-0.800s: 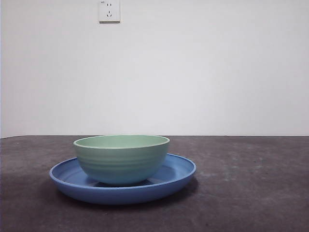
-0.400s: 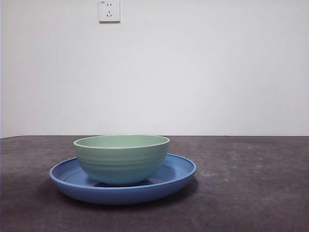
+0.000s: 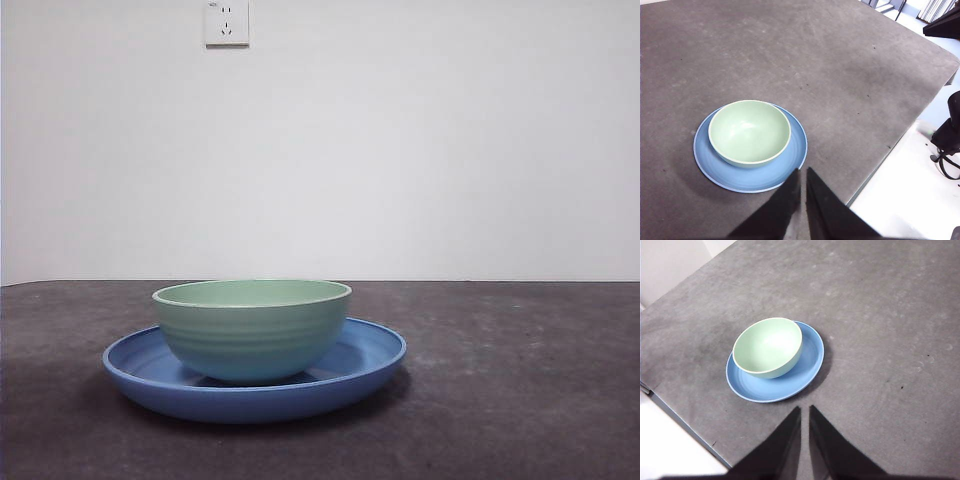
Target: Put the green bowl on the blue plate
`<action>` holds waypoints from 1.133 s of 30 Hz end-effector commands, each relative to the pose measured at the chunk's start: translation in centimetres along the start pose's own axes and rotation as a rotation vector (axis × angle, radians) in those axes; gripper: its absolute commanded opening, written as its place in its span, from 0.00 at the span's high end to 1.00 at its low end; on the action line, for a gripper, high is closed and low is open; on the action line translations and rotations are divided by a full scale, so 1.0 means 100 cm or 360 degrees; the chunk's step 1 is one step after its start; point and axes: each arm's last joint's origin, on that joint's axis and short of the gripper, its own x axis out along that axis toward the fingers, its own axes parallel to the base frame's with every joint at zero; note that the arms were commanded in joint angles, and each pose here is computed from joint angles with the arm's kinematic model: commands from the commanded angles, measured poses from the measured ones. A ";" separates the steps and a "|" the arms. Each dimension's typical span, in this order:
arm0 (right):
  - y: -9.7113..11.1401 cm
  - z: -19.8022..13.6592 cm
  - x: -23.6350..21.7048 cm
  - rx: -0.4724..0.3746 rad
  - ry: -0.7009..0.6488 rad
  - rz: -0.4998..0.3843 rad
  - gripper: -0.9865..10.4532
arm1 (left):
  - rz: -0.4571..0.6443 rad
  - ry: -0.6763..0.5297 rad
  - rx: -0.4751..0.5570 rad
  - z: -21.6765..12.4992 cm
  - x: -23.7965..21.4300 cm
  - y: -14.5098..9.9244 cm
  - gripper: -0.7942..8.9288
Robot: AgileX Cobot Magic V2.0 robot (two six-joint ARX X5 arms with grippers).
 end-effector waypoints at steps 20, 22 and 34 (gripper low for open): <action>0.001 0.002 0.000 -0.0006 -0.0017 0.0010 0.89 | 0.0443 -0.0115 -0.0196 0.002 -0.008 0.015 0.90; 0.001 0.002 0.000 -0.0005 -0.0017 0.0010 0.89 | 0.0575 -0.0139 -0.0235 0.001 -0.010 0.020 0.90; 0.001 0.002 0.000 -0.0006 -0.0017 0.0010 0.89 | 0.1189 -0.0470 -0.0135 -0.052 0.021 0.067 0.90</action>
